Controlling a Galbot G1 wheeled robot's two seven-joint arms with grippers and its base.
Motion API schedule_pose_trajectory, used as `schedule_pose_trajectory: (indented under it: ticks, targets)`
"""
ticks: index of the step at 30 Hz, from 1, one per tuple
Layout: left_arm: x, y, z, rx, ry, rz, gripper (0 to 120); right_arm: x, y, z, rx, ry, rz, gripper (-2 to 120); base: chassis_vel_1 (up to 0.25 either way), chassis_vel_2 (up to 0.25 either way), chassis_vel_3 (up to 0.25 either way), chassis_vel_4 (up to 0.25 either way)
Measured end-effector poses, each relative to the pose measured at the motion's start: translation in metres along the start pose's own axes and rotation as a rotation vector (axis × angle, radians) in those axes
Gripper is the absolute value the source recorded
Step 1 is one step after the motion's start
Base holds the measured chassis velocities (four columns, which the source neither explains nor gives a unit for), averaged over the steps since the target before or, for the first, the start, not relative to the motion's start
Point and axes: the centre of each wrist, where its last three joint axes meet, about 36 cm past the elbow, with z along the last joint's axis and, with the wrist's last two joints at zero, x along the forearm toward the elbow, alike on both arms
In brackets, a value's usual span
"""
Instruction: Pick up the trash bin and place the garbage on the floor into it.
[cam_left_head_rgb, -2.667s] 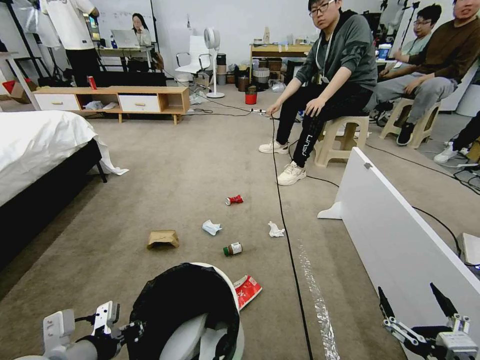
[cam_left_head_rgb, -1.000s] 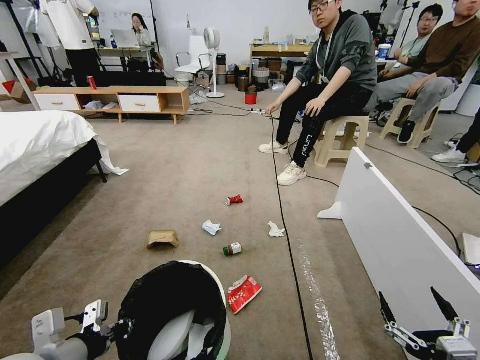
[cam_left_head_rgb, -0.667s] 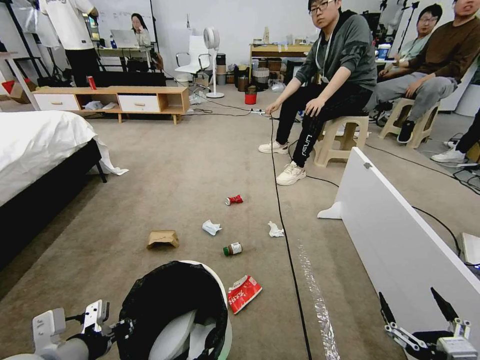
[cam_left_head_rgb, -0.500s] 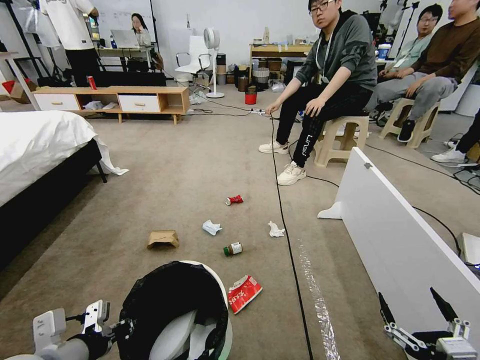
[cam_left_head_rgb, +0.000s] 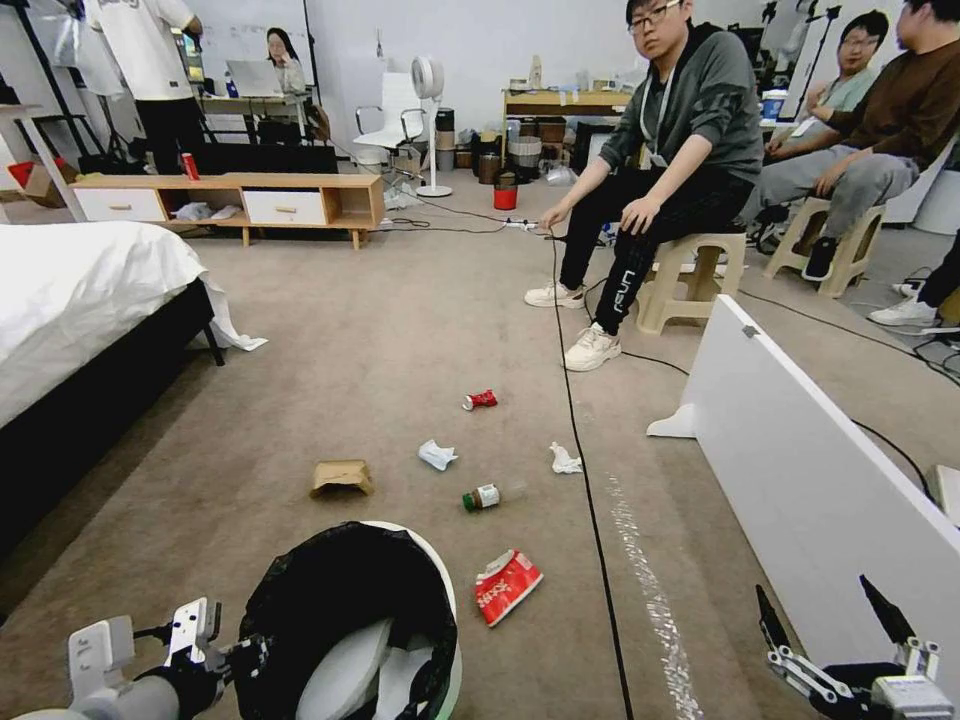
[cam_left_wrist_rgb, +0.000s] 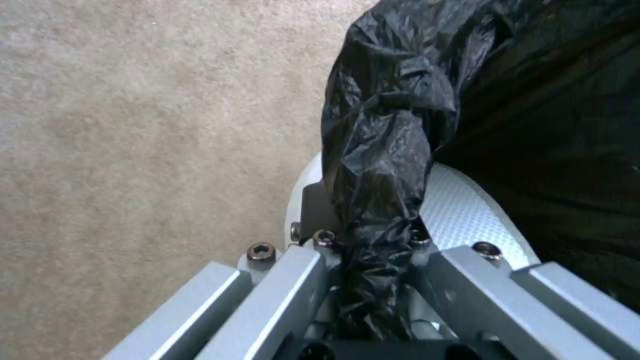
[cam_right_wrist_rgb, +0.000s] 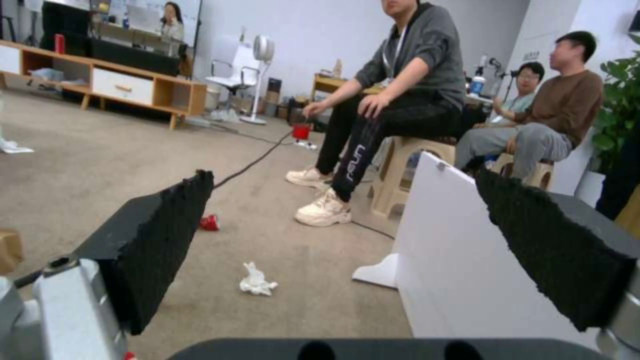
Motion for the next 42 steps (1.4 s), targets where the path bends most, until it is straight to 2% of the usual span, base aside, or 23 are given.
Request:
schedule_pose_trajectory:
  ticks: [42]
  targets:
    - [-0.0009,-0.0013,0.0001,-0.01,0.003,0.005,1,0.0022,0.002,-0.0023,0.001,-0.01,-0.001,100,0.094,0.096,-0.098,-0.095]
